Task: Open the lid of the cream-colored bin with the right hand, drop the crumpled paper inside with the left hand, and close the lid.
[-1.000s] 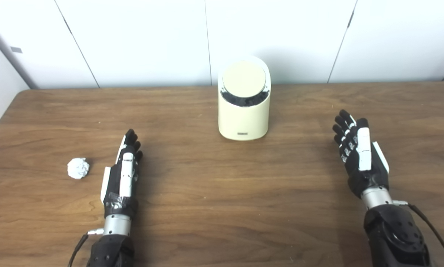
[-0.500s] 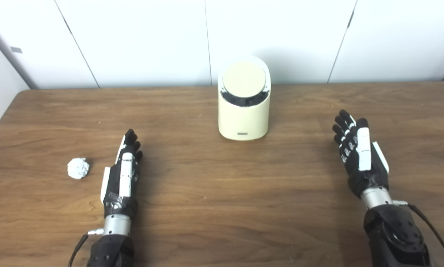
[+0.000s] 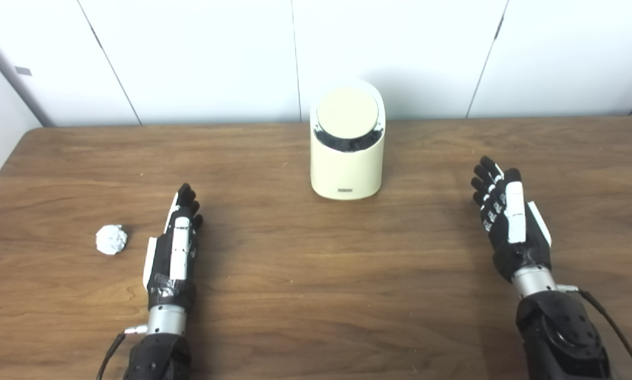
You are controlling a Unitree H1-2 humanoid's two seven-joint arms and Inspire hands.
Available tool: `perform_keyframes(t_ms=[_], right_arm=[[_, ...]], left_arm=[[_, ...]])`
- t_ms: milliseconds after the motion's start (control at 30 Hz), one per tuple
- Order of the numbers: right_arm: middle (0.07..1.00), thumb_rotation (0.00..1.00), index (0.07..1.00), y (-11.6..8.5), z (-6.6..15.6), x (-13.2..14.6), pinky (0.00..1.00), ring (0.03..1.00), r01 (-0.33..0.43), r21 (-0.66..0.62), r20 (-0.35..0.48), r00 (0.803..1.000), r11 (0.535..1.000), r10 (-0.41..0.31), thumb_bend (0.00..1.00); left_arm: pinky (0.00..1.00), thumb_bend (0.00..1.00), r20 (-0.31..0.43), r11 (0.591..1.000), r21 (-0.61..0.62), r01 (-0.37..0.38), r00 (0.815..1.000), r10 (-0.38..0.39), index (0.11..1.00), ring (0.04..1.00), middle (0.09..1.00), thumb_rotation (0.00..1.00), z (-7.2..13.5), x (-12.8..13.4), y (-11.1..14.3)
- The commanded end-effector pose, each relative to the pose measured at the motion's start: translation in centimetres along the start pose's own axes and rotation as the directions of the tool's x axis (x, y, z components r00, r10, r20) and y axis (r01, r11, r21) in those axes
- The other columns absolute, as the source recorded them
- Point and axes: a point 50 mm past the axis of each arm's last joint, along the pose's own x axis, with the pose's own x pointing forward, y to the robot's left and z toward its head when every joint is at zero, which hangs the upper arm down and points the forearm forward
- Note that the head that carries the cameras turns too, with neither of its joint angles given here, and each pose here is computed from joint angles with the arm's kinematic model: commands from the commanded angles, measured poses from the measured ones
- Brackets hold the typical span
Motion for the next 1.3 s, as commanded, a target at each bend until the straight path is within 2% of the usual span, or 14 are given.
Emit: perform_keyframes(t_ms=[0, 200, 400, 433, 533, 633, 767, 1000, 1133, 1267], right_arm=[[0.967, 1.00, 0.966, 0.0, 2.1, 0.4, 1.00, 0.974, -0.023, -0.028, 0.114, 0.993, 0.999, 0.026, 0.59], [0.980, 1.00, 0.974, -0.4, 2.9, 0.9, 1.00, 0.992, -0.035, -0.021, 0.141, 0.989, 0.999, 0.038, 0.61], [0.984, 1.00, 0.976, -0.9, 4.5, 2.4, 1.00, 0.997, -0.040, -0.085, 0.187, 0.981, 0.996, 0.056, 0.64], [0.976, 0.96, 0.965, -1.1, 4.9, 2.7, 1.00, 0.988, -0.031, -0.103, 0.198, 0.979, 0.994, 0.052, 0.64], [0.941, 0.72, 0.932, -1.0, 6.0, 3.8, 0.98, 0.953, -0.022, -0.152, 0.223, 0.973, 0.988, 0.056, 0.63], [0.933, 0.66, 0.919, -0.6, 7.1, 4.8, 0.97, 0.945, -0.030, -0.196, 0.235, 0.969, 0.980, 0.077, 0.62], [0.935, 0.66, 0.917, 0.4, 8.8, 5.6, 0.97, 0.946, -0.045, -0.215, 0.227, 0.969, 0.976, 0.095, 0.65], [0.944, 0.60, 0.930, 3.0, 11.7, 7.7, 0.94, 0.951, -0.088, -0.273, 0.255, 0.954, 0.958, 0.161, 0.56], [0.942, 0.60, 0.933, 4.4, 12.8, 8.5, 0.94, 0.948, -0.088, -0.307, 0.263, 0.949, 0.948, 0.173, 0.57], [0.935, 0.64, 0.924, 5.7, 13.8, 9.6, 0.91, 0.938, -0.065, -0.382, 0.274, 0.945, 0.922, 0.180, 0.60]], left_arm=[[1.00, 0.31, 0.049, 1.000, 0.007, 0.011, 0.999, -0.011, 1.000, 1.000, 0.998, 0.89, 0.5, 0.4, 0.4], [1.00, 0.35, 0.047, 1.000, 0.007, 0.019, 0.999, -0.020, 1.000, 1.000, 1.000, 0.84, 0.7, 0.0, 0.5], [1.00, 0.33, 0.048, 0.999, 0.028, 0.028, 0.998, -0.029, 1.000, 1.000, 1.000, 0.86, 0.6, -0.1, 0.3], [1.00, 0.34, 0.046, 0.999, 0.028, 0.032, 0.998, -0.033, 1.000, 1.000, 1.000, 0.86, 0.6, -0.1, 0.2], [1.00, 0.40, 0.041, 0.999, 0.030, 0.043, 0.998, -0.044, 1.000, 1.000, 1.000, 0.83, 0.6, -0.1, 0.1], [1.00, 0.42, 0.036, 0.998, 0.033, 0.054, 0.998, -0.055, 1.000, 1.000, 1.000, 0.80, 0.5, -0.1, 0.1], [1.00, 0.42, 0.035, 0.998, 0.028, 0.053, 0.998, -0.054, 1.000, 1.000, 1.000, 0.77, 0.5, -0.2, 0.0], [1.00, 0.35, 0.037, 0.997, 0.034, 0.062, 0.997, -0.064, 1.000, 1.000, 1.000, 0.67, 0.7, -0.4, 0.0], [1.00, 0.34, 0.036, 0.997, 0.040, 0.064, 0.997, -0.066, 1.000, 1.000, 1.000, 0.65, 0.8, -0.5, -0.1], [1.00, 0.32, 0.039, 0.997, 0.027, 0.066, 0.997, -0.067, 1.000, 1.000, 1.000, 0.63, 0.8, -0.4, -0.2]])
